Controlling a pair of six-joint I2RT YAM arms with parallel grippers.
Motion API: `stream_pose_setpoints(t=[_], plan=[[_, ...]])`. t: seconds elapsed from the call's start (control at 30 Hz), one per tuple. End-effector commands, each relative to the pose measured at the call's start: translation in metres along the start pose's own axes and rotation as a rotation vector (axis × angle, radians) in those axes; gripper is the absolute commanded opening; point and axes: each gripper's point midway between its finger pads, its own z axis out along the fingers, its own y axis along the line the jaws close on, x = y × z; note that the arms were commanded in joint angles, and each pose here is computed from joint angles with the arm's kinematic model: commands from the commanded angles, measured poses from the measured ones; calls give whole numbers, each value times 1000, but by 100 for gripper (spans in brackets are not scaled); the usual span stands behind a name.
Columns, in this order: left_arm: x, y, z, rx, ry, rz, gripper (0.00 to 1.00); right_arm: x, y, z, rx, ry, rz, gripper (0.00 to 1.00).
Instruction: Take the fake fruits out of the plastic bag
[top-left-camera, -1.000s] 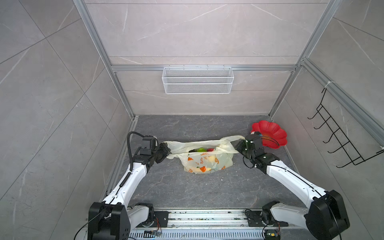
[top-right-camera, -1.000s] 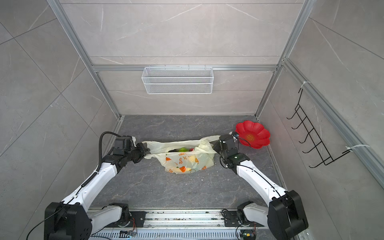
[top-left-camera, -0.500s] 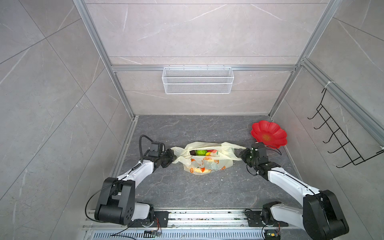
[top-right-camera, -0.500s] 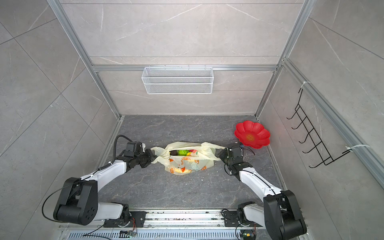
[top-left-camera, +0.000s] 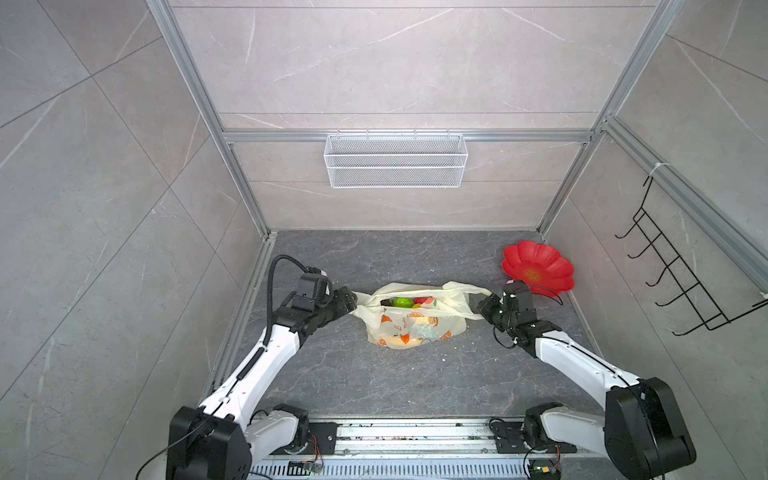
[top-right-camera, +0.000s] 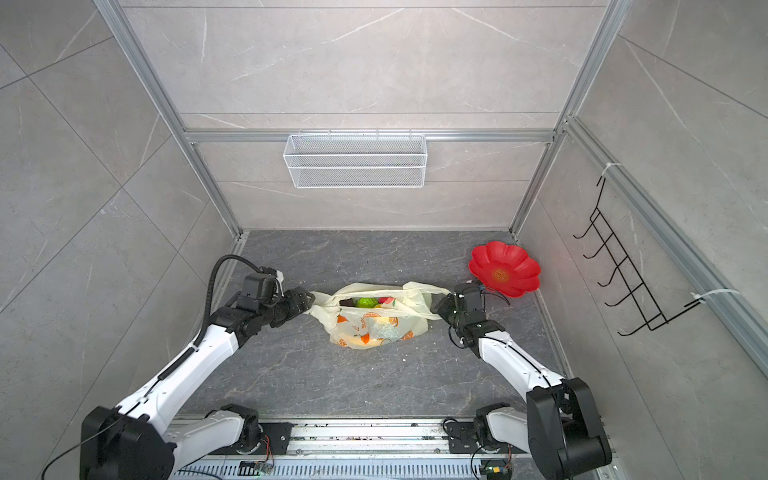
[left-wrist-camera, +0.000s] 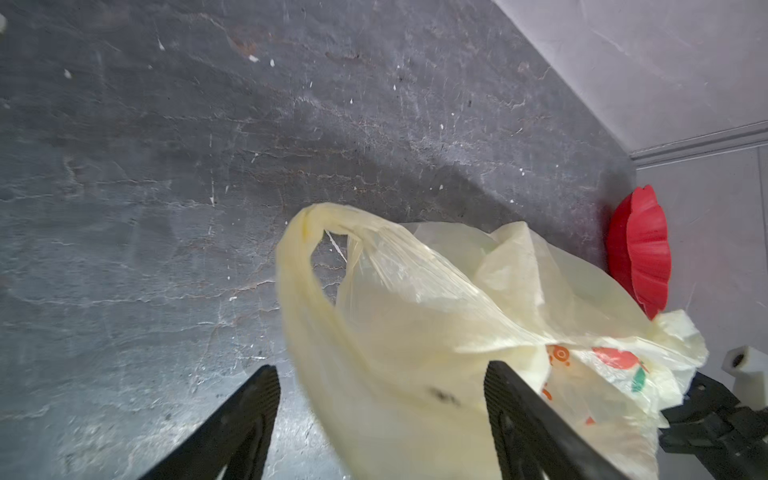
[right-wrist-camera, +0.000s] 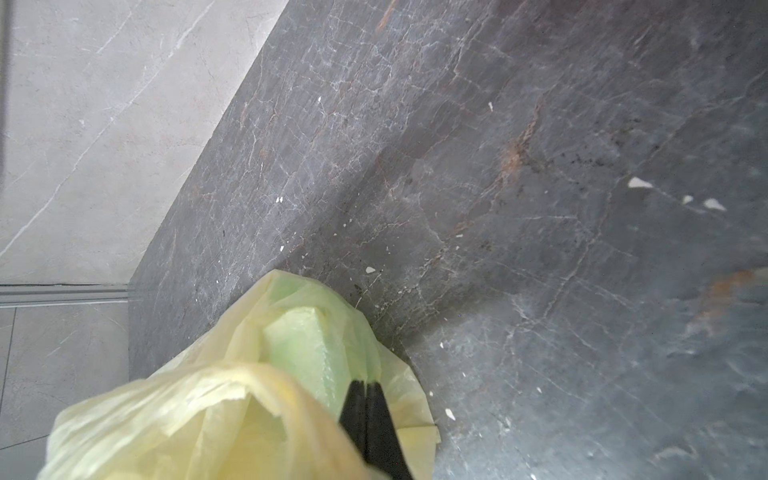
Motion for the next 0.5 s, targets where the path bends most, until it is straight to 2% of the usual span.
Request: stream_pose_setpoints(t=[0.0,0.1,0.23,0.37,0.47], plan=[[-2,2,-23,-28,-22,38,85,-8,11,-8,-19,-8,-36,0],[-14,-9,-38,-2,-73,62,87,-10,19,-10,-36,-7,-51,0],[-33,-21,-57,-48,-124,151,86,-12,28,-13,-44,-11,-80,0],[-43,-54,-70,-154,-156,365,86,-13,33,-17,-38,-25,-110,0],[-34,-89,-60,-174,-107,481,86,-11,35,-19,-31,-31,-131,0]])
